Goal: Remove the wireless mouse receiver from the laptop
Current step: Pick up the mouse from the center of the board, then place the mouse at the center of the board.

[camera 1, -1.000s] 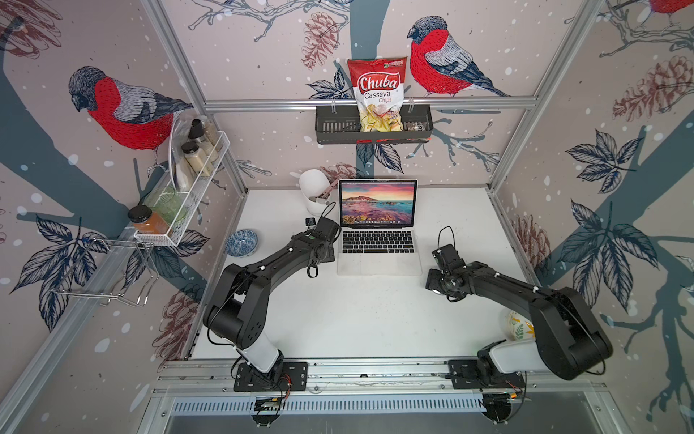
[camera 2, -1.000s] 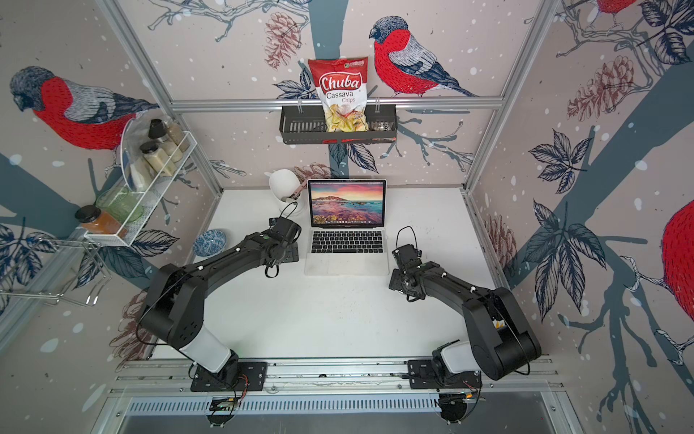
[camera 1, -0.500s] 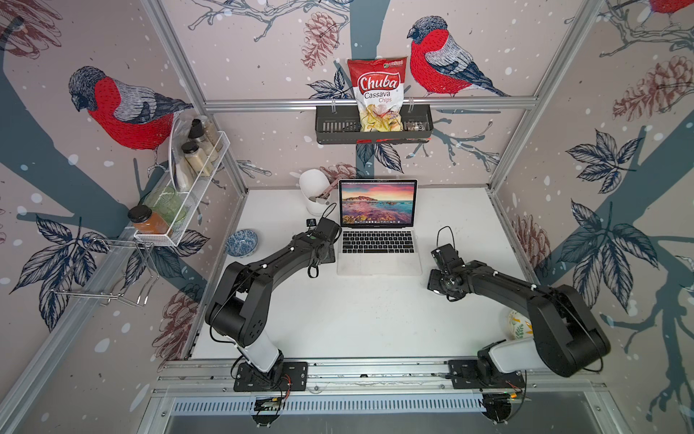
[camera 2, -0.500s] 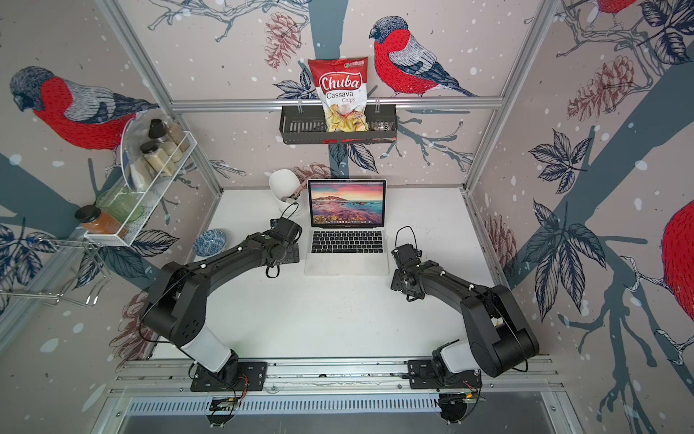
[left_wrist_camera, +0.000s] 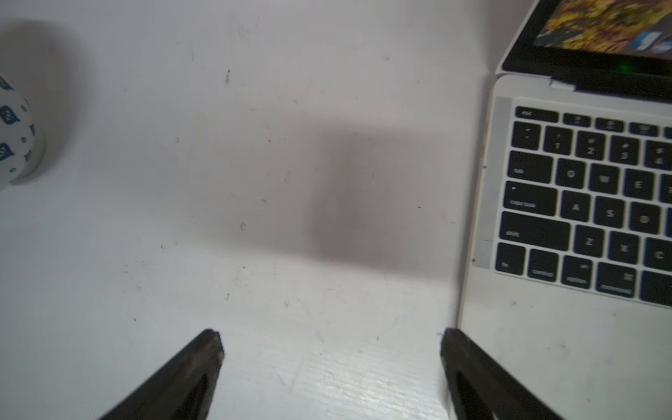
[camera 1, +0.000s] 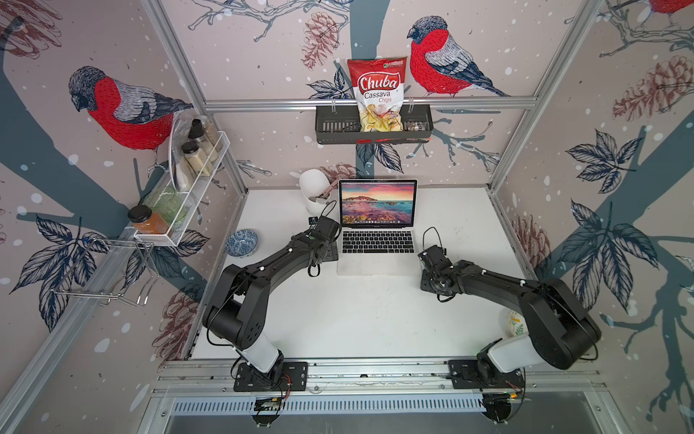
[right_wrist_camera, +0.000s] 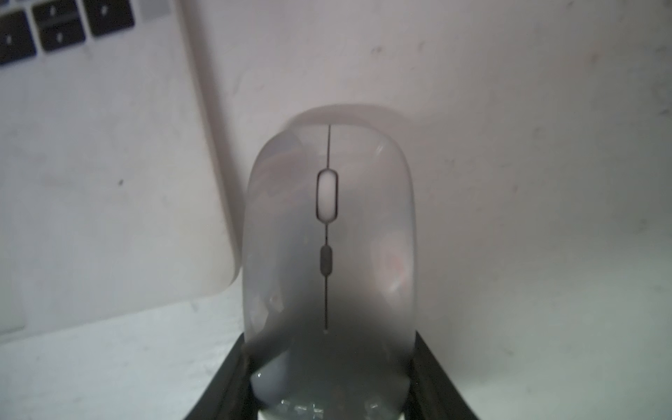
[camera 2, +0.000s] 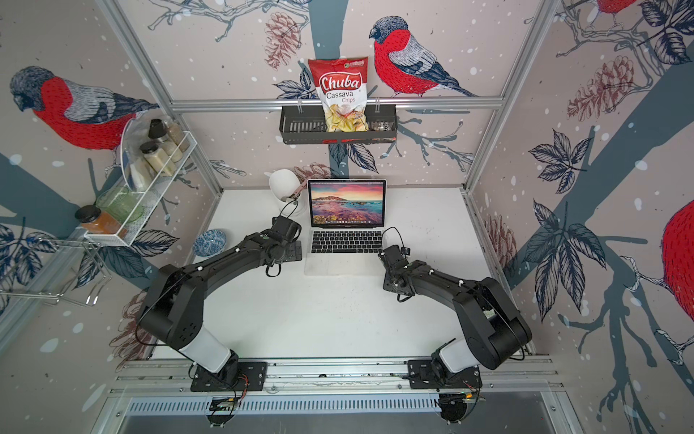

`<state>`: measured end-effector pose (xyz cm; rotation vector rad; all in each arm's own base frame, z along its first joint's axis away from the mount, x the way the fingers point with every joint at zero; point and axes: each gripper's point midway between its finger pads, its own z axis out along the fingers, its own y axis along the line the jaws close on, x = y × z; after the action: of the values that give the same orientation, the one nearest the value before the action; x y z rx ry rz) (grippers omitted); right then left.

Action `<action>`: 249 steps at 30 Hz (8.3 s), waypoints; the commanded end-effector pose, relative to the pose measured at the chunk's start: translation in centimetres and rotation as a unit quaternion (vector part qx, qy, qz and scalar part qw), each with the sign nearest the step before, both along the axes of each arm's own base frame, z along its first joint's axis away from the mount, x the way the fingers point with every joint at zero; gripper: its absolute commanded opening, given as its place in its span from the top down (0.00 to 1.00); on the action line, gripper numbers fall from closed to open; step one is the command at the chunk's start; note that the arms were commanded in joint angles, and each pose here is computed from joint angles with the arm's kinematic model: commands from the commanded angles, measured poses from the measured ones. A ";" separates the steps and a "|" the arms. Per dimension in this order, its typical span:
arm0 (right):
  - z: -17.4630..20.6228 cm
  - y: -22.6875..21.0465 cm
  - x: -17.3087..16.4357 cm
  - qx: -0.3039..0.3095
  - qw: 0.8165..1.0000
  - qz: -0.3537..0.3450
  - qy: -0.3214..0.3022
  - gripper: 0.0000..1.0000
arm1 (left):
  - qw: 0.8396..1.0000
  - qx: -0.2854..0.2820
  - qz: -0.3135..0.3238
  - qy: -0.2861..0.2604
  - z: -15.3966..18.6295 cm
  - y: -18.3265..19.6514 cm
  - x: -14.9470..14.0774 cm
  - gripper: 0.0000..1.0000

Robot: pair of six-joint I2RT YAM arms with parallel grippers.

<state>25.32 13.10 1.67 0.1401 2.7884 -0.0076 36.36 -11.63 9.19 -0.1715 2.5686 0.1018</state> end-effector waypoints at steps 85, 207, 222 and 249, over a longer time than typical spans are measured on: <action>14.0 14.6 1.1 -0.019 0.913 0.344 -0.216 0.19 | 0.816 -0.545 -0.192 -0.027 7.3 -21.9 -3.7 1.00; 8.0 17.8 -14.2 0.371 0.783 0.456 0.202 1.00 | 0.940 -0.119 -0.034 -0.317 16.7 -2.1 -4.0 0.01; 0.7 13.2 -13.5 0.270 0.855 0.352 0.270 1.00 | 0.942 -0.107 -0.037 -0.316 16.1 -2.0 -4.0 0.01; -2.3 8.9 -10.5 0.161 0.911 0.270 0.267 0.13 | 0.945 -0.115 -0.057 -0.300 14.2 -3.1 -3.7 0.01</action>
<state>12.39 26.69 3.37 -0.6854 3.1824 1.2543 32.35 -13.83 23.13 -0.1379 1.9868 -0.2134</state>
